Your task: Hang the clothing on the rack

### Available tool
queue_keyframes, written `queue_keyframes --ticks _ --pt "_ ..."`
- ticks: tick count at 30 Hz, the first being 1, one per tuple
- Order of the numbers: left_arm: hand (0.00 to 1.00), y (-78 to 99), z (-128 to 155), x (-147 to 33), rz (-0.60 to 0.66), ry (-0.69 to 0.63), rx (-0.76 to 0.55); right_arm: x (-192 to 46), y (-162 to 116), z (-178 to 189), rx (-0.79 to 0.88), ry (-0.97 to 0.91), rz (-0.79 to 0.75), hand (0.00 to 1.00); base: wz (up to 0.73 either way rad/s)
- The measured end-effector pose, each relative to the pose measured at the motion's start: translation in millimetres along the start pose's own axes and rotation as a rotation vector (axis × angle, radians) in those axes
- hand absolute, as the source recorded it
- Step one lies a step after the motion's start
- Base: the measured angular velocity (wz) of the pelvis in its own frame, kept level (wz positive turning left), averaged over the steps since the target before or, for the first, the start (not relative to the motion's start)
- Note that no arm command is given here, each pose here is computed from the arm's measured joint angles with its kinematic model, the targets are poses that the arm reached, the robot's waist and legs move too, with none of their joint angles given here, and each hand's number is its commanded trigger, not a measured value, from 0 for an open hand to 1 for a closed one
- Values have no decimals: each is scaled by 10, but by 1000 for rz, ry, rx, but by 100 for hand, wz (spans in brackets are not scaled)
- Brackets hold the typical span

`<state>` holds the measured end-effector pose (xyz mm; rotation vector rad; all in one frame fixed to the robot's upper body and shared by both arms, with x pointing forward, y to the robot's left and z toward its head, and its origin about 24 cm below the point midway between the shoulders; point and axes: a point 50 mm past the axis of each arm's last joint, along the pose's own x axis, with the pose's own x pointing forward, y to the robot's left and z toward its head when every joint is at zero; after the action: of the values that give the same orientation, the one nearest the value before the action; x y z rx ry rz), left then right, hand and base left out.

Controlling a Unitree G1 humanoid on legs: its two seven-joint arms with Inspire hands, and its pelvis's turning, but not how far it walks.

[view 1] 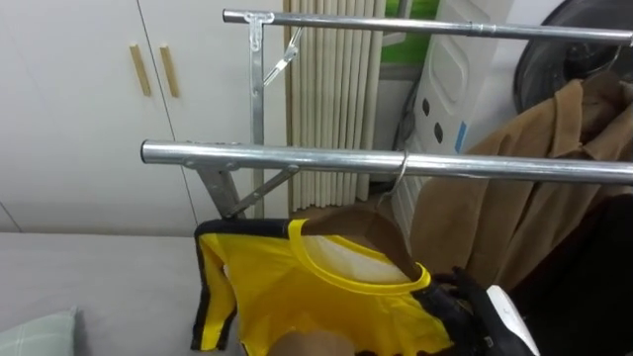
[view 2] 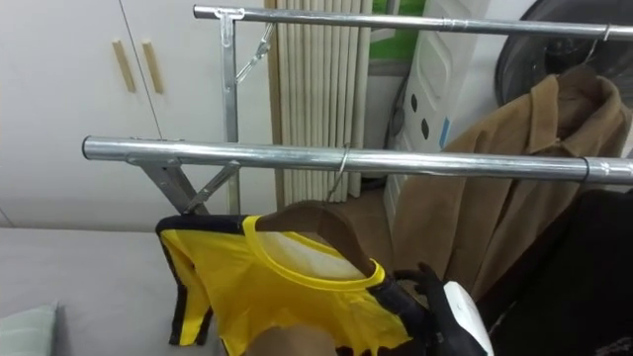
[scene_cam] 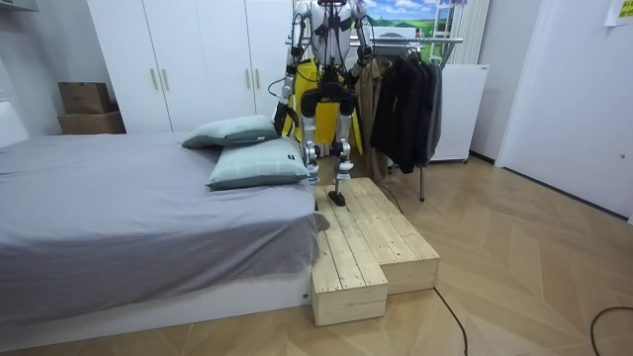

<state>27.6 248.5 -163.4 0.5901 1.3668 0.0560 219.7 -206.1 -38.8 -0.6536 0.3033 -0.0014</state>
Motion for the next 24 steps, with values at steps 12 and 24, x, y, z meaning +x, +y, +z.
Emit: queue_keyframes --ticks 12,24 --pt "0 5 -10 1 -4 5 -9 2 4 14 7 -6 19 0 0" --pt "0 -32 -62 -8 -29 24 -6 13 -29 60 458 18 6 0 -5"
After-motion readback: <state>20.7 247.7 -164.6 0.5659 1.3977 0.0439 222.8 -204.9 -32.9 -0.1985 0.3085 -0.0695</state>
